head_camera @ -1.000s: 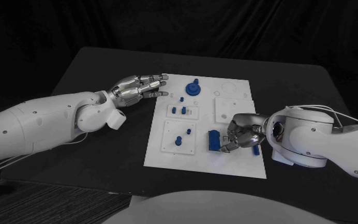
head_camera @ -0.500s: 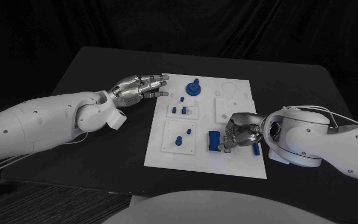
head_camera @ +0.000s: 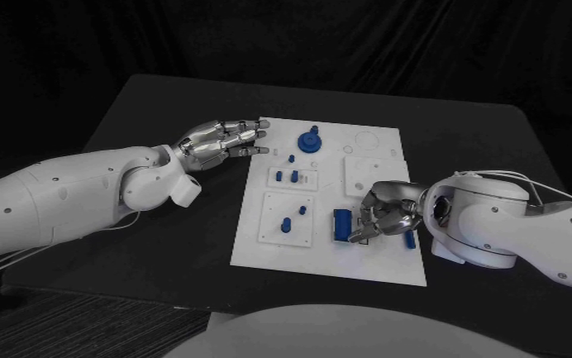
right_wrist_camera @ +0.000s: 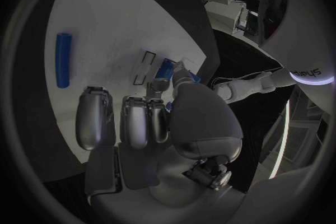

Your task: Assemble the parts on the task board

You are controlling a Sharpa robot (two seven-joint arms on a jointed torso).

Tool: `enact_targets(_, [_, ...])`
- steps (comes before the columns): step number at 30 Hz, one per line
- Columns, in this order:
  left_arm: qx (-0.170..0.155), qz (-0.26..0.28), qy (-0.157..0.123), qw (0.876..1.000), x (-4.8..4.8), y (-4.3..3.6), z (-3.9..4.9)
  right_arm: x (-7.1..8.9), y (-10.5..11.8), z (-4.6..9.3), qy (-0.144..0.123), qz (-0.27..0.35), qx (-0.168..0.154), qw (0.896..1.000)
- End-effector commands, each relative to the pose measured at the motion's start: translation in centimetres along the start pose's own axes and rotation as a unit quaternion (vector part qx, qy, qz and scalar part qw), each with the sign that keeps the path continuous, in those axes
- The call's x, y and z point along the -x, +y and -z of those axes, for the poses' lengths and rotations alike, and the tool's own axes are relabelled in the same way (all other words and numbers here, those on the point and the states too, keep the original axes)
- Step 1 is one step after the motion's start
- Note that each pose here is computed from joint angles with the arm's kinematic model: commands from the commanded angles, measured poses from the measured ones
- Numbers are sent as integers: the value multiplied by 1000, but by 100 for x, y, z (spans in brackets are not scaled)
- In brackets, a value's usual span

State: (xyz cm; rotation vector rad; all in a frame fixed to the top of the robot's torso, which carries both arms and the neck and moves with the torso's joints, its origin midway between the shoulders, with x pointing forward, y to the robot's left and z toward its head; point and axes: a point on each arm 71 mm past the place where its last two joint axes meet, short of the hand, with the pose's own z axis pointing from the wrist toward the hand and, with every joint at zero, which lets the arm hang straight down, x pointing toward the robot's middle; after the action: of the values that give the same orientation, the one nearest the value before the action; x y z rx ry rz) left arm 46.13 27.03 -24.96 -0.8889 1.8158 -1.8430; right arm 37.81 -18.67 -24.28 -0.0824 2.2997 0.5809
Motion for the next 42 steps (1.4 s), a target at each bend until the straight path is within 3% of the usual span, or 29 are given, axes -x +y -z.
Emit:
enact_targets(1, [-5, 6, 5, 1000, -14, -5, 4, 23, -47, 61, -20, -12, -1, 1000])
enact_targets(4, [-5, 6, 4, 1000, -14, -5, 4, 121, -104, 151, -44, -25, -6, 999])
enact_targets(9, [-5, 5, 2, 1000, -11, -5, 4, 464, -229, 376, -82, -25, -41, 996])
enact_targets(18, [-6, 3, 2, 1000, -29, -3, -27, 689, -549, 574, -52, -2, -135, 989])
enact_targets(27, [-7, 3, 2, 1000, -25, -2, -35, 670, -731, 620, -55, -9, -169, 984])
enact_targets(42, [-6, 4, 4, 1000, -22, 0, -36, 421, -813, 508, -12, -7, -183, 983])
